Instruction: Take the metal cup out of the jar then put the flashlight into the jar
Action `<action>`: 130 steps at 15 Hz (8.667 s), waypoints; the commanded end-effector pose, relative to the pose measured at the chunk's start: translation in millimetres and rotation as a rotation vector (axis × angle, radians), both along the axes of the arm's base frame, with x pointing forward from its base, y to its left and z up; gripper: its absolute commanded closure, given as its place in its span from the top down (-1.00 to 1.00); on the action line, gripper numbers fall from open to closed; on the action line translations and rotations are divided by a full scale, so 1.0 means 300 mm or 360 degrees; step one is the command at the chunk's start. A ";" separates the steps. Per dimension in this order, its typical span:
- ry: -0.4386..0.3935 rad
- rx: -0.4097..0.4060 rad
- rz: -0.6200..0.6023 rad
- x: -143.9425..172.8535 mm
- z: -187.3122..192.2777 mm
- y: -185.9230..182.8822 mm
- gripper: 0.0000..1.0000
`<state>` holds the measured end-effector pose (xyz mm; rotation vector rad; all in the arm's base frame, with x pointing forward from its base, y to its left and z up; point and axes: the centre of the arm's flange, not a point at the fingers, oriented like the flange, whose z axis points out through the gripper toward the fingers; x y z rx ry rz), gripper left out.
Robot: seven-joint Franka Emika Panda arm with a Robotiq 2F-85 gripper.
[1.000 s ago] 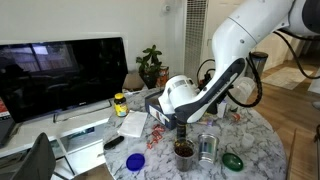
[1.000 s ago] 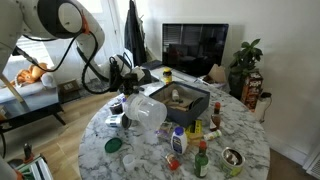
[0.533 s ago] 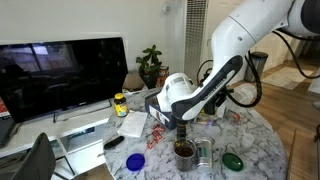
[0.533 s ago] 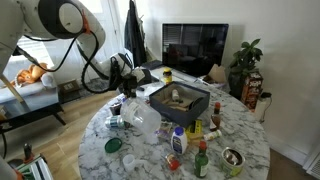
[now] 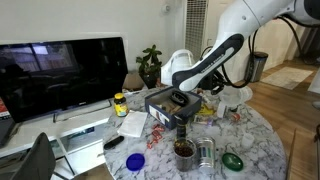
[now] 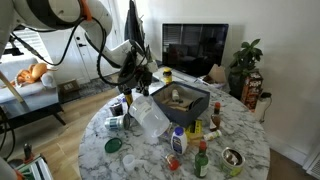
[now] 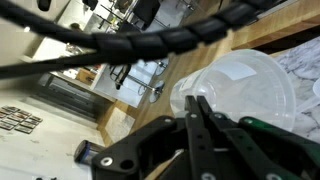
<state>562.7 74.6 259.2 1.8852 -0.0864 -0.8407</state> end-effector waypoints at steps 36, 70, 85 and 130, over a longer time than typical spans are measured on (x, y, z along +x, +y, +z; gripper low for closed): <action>-0.0413 0.2534 0.0207 -0.012 -0.024 -0.303 -0.98; -0.0367 0.2283 0.0767 -0.006 0.158 0.314 1.00; -0.0343 0.2441 0.1138 0.015 0.072 0.363 1.00; -0.0554 0.2216 0.0981 -0.227 0.764 0.063 -0.33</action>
